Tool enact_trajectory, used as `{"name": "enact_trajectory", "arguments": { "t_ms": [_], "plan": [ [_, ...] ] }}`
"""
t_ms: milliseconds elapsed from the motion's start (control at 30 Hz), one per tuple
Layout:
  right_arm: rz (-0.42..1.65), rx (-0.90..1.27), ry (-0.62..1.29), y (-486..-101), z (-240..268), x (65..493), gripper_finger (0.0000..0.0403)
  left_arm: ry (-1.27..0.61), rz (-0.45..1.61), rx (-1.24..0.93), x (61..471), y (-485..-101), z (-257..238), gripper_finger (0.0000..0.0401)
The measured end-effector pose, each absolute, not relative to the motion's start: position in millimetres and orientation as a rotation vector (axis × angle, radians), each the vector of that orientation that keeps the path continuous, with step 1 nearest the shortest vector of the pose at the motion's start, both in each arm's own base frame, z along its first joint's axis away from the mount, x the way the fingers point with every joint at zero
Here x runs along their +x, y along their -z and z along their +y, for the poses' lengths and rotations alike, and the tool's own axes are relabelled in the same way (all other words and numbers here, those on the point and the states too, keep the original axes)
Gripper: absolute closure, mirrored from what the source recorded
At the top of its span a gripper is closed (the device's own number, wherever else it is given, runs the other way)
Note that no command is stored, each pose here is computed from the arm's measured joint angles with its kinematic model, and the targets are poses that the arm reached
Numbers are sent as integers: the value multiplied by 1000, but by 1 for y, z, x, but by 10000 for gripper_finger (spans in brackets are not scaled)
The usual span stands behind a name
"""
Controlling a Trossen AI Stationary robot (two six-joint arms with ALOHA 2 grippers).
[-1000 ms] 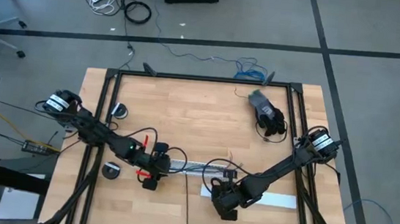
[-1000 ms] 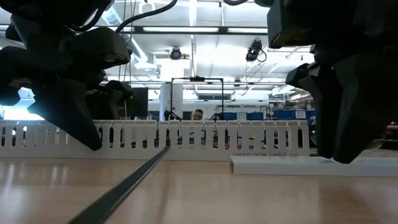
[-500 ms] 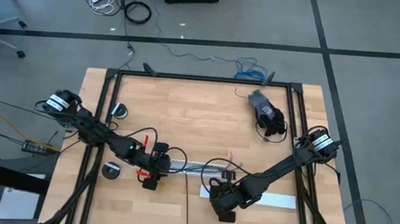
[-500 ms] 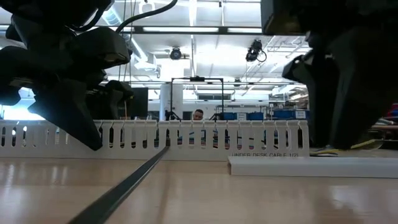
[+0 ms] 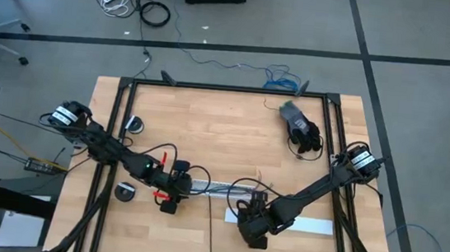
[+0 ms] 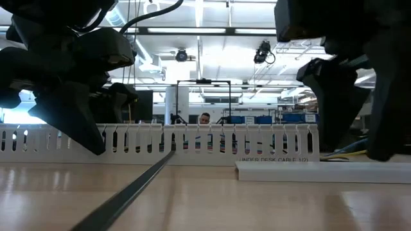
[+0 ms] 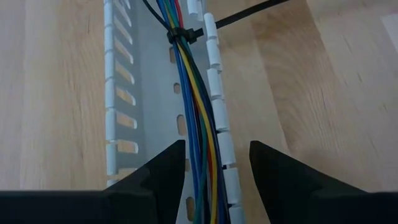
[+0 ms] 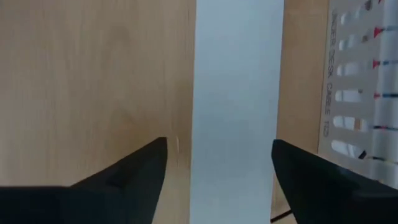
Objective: Ziptie cables
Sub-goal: Close the lid on the cable duct
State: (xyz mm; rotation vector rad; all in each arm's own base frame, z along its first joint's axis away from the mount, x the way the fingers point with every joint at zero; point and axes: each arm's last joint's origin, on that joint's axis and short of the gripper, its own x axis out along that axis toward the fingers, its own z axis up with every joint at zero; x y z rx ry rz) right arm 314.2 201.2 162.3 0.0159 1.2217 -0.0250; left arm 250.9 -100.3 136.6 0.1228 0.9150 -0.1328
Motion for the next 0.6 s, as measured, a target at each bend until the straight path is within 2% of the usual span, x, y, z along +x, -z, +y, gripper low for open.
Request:
{"name": "enact_trajectory", "arguments": {
  "t_ms": [600],
  "plan": [
    [1255,43,61,-150,194,309,107,146,913,150,251,-137,-100,227]
  ]
}}
